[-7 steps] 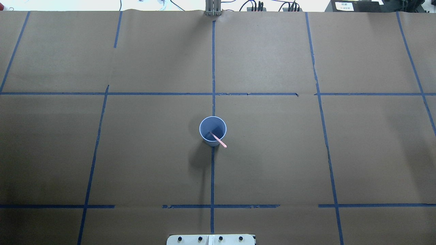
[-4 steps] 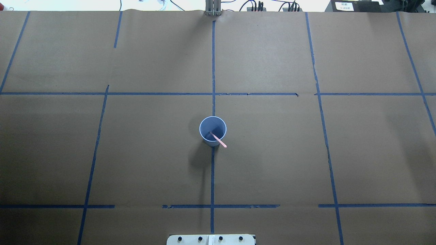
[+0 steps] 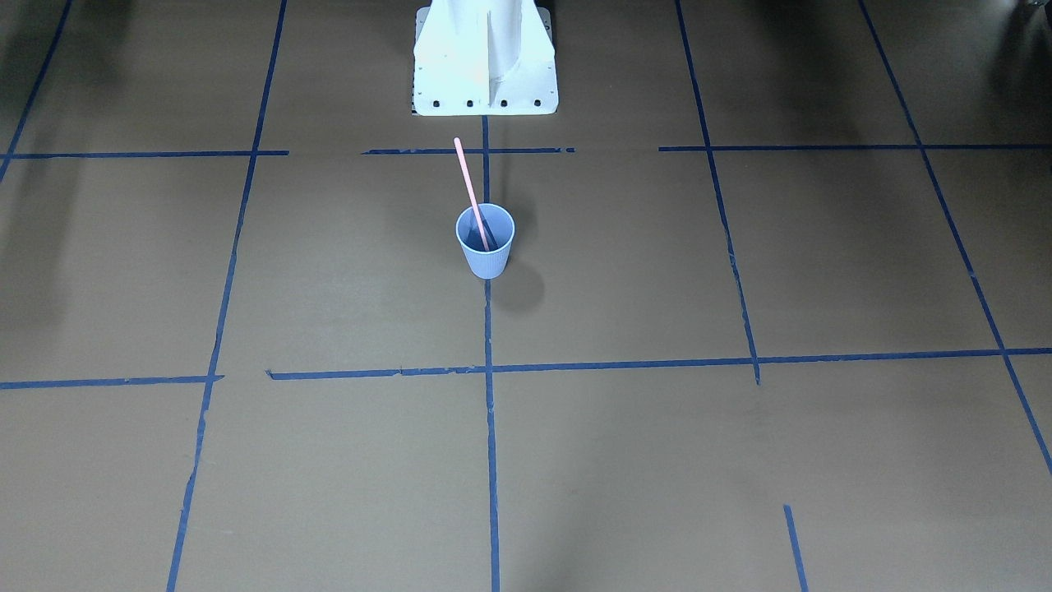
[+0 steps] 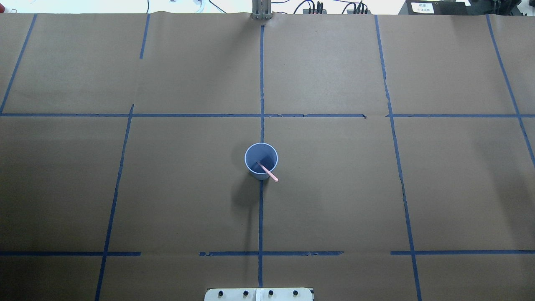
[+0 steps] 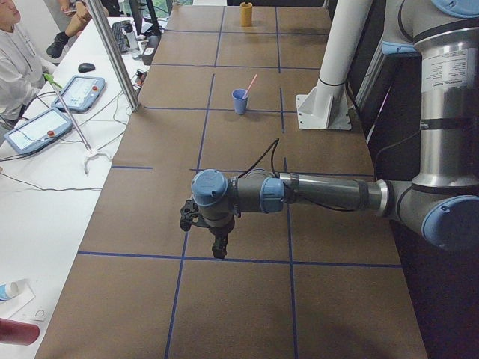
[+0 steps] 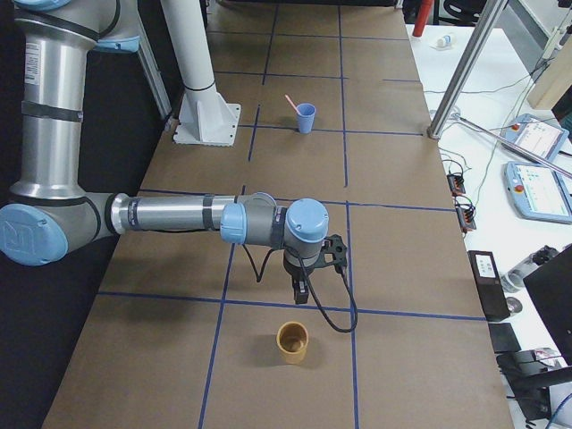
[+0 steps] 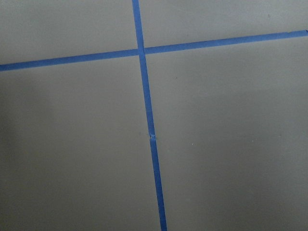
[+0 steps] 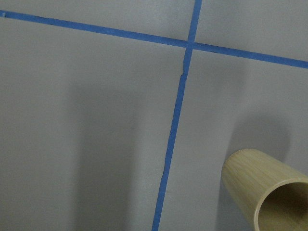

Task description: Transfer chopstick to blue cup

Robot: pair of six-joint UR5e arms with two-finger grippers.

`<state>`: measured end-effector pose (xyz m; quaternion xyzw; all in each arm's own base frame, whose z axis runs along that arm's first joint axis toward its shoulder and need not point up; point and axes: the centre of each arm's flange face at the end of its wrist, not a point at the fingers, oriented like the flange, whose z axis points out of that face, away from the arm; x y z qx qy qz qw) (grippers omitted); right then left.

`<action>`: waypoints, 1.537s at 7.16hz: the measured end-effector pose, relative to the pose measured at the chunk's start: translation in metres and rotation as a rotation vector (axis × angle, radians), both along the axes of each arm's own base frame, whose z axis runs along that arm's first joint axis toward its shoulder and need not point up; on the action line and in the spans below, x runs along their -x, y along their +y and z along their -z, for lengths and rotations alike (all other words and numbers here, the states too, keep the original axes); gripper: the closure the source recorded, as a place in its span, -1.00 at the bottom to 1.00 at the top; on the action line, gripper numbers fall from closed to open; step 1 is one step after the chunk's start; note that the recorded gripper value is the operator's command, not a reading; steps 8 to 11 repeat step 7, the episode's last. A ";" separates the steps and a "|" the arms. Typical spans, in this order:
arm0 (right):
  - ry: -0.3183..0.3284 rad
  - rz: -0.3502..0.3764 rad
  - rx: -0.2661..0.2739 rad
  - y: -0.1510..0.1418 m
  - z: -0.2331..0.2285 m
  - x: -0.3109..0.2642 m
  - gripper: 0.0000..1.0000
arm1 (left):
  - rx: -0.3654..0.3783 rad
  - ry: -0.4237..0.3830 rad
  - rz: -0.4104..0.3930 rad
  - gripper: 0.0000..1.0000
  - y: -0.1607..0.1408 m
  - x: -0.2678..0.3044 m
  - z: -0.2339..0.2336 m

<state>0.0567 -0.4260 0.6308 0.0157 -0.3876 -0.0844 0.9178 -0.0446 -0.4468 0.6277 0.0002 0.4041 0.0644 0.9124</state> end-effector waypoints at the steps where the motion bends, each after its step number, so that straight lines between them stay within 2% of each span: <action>1: -0.001 -0.001 -0.001 0.000 0.001 0.000 -0.99 | -0.001 -0.001 -0.001 -1.00 0.001 0.000 0.001; 3: -0.003 -0.008 0.001 0.000 0.004 0.000 -0.99 | 0.001 -0.002 -0.002 -1.00 0.002 0.000 0.002; 7: 0.008 -0.110 0.084 0.000 0.014 -0.001 -0.99 | 0.007 -0.004 -0.003 -1.00 0.003 0.000 0.000; 11: 0.008 -0.110 0.084 0.000 0.014 -0.001 -0.99 | 0.007 -0.004 -0.003 -1.00 0.003 0.000 0.000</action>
